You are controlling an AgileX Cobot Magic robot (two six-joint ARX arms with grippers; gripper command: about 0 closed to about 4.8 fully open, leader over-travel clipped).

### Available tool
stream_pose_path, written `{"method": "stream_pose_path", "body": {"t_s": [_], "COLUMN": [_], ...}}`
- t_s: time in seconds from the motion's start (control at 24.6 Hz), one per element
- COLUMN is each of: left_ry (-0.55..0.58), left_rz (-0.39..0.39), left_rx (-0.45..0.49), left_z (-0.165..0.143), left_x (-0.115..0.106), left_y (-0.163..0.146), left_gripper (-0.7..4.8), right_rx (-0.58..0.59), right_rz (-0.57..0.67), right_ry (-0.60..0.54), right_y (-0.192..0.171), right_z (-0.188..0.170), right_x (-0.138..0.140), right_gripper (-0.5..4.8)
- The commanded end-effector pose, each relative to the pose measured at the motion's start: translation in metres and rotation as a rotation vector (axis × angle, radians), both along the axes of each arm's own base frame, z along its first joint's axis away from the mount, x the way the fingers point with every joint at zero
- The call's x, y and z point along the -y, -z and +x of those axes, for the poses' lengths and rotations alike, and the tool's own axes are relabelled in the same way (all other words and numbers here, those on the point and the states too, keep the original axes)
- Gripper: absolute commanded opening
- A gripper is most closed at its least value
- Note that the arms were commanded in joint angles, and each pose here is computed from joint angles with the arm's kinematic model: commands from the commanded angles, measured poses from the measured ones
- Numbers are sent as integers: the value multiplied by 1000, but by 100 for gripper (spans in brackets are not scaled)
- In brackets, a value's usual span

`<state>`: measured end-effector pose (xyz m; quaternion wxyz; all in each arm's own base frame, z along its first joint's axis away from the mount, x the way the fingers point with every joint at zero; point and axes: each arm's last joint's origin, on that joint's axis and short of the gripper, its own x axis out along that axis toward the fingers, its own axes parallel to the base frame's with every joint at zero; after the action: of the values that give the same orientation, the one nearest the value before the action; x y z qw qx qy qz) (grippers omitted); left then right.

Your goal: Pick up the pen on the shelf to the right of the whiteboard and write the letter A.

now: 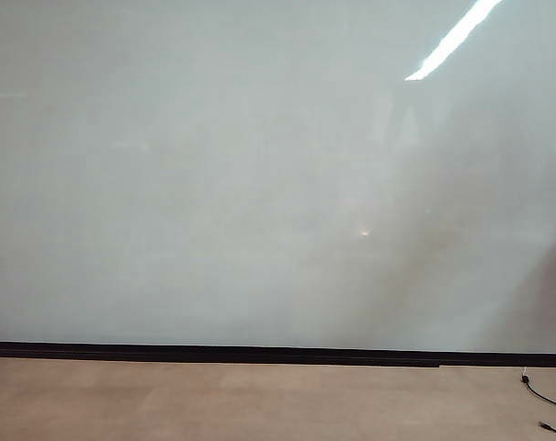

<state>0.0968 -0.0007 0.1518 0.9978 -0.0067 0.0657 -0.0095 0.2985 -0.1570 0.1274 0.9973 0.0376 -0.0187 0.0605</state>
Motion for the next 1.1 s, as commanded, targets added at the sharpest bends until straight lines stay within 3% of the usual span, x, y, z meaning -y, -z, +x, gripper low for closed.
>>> {"method": "stream_pose_path", "body": {"t_s": [0.04,0.41,0.97,1.1], "left_ry": [5,5,5,5], "left_rz": [4,4,4,4], "left_rx": [9,9,9,9], "left_z": [0,0,0,0], "left_x": [0,0,0,0], "left_y": [-2,-2,-2,-2], "left_gripper": [-5,-5,-4,-4], "right_rx": [13,25,38,37], "right_rz": [-4,-7,-2,-1], "right_ry": [0,0,0,0], "right_y": [-3,-4,-6,-6], "right_z": [0,0,0,0], "right_x": [0,0,0,0], "right_gripper": [184,147,146,118]}}
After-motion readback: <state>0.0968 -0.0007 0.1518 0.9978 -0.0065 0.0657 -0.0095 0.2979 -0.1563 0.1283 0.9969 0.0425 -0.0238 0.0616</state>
